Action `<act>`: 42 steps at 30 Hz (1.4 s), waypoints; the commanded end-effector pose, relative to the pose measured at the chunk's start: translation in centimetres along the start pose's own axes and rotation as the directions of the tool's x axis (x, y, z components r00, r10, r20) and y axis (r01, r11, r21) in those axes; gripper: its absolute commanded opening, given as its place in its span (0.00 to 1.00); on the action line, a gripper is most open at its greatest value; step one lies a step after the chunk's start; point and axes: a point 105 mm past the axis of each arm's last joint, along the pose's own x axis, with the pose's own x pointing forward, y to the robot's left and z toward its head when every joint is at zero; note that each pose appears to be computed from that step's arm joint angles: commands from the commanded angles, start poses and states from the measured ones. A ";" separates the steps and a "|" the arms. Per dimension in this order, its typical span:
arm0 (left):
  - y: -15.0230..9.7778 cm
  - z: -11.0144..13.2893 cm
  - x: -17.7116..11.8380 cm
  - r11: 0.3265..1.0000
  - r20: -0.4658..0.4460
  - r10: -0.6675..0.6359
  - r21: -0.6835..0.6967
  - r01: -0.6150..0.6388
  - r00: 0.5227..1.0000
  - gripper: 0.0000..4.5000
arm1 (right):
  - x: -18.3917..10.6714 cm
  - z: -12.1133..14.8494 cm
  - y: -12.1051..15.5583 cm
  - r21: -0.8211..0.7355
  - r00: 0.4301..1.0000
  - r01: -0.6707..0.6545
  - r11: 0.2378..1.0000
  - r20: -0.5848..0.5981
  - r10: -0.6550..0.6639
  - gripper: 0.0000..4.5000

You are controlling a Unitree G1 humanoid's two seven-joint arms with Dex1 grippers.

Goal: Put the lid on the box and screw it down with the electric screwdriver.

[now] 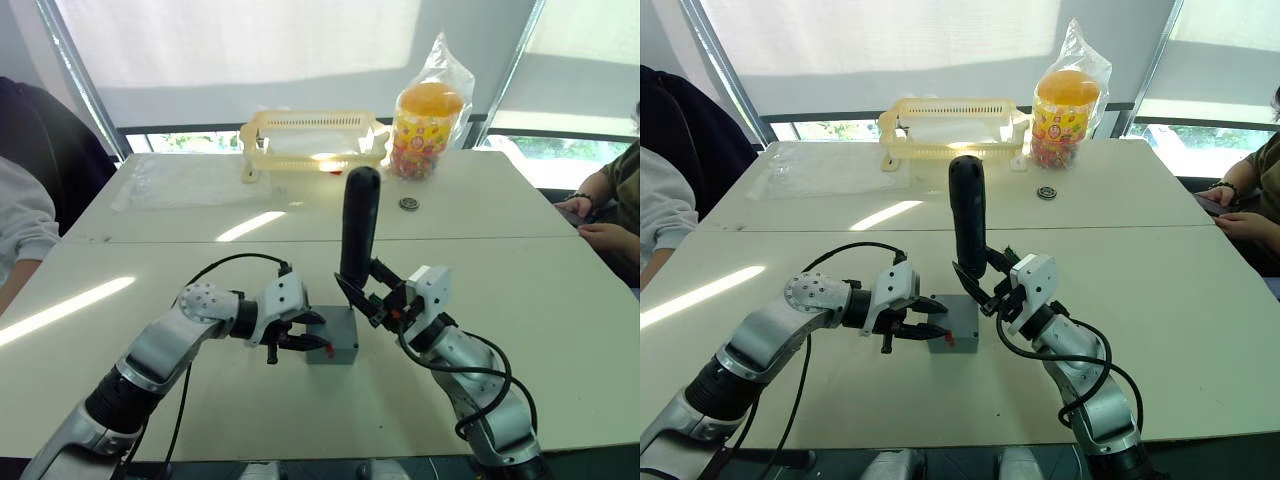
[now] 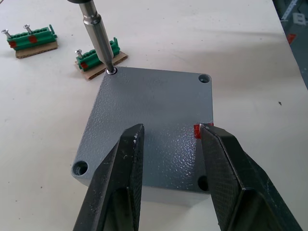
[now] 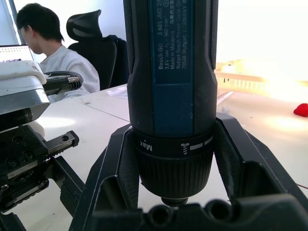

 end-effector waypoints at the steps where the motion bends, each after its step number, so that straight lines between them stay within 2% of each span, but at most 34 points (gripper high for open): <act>1: -0.1 -0.9 0.0 1.000 -0.042 -0.002 -0.020 0.001 0.999 0.40 | -1.3 -4.8 0.0 0.059 0.982 0.029 0.998 -0.188 -0.018 0.39; 11: -0.3 -1.1 0.3 1.000 -0.048 -0.012 -0.019 0.011 0.999 0.40 | -1.3 -4.1 -0.5 0.037 0.985 0.038 0.999 -0.171 -0.031 0.39; 21: -0.8 -1.9 0.5 0.999 -0.062 -0.030 -0.042 0.027 0.998 0.40 | -0.9 -1.8 -1.3 -0.012 0.993 0.046 0.999 -0.107 -0.047 0.39; 29: -0.9 -2.3 0.6 0.998 -0.067 -0.029 -0.051 0.026 0.997 0.40 | 0.0 7.4 -2.8 -0.049 0.993 0.044 0.998 0.112 -0.038 0.39; 34: -0.4 -1.5 0.2 0.999 -0.033 -0.006 -0.048 0.005 0.999 0.40 | -0.1 12.7 -4.8 0.069 0.972 0.037 0.997 0.229 -0.052 0.39; 36: 0.1 -0.2 -0.3 0.998 0.017 0.008 -0.063 -0.007 1.000 0.40 | -0.2 13.8 -6.0 0.124 0.976 0.030 0.992 0.210 -0.056 0.39; 39: 0.8 1.8 -1.3 0.998 0.085 0.025 -0.060 -0.020 0.996 0.40 | -0.6 13.6 -8.1 0.246 0.996 0.010 0.969 0.080 -0.030 0.39; 40: 1.0 2.5 -1.6 0.998 0.102 0.028 -0.056 -0.023 0.994 0.40 | -0.9 13.3 -8.7 0.265 1.000 0.008 0.964 0.018 -0.013 0.39; 42: 1.3 4.0 -2.4 0.999 0.137 0.023 -0.036 -0.018 0.990 0.40 | -2.0 11.6 -10.1 0.279 0.981 0.052 0.959 -0.195 0.004 0.39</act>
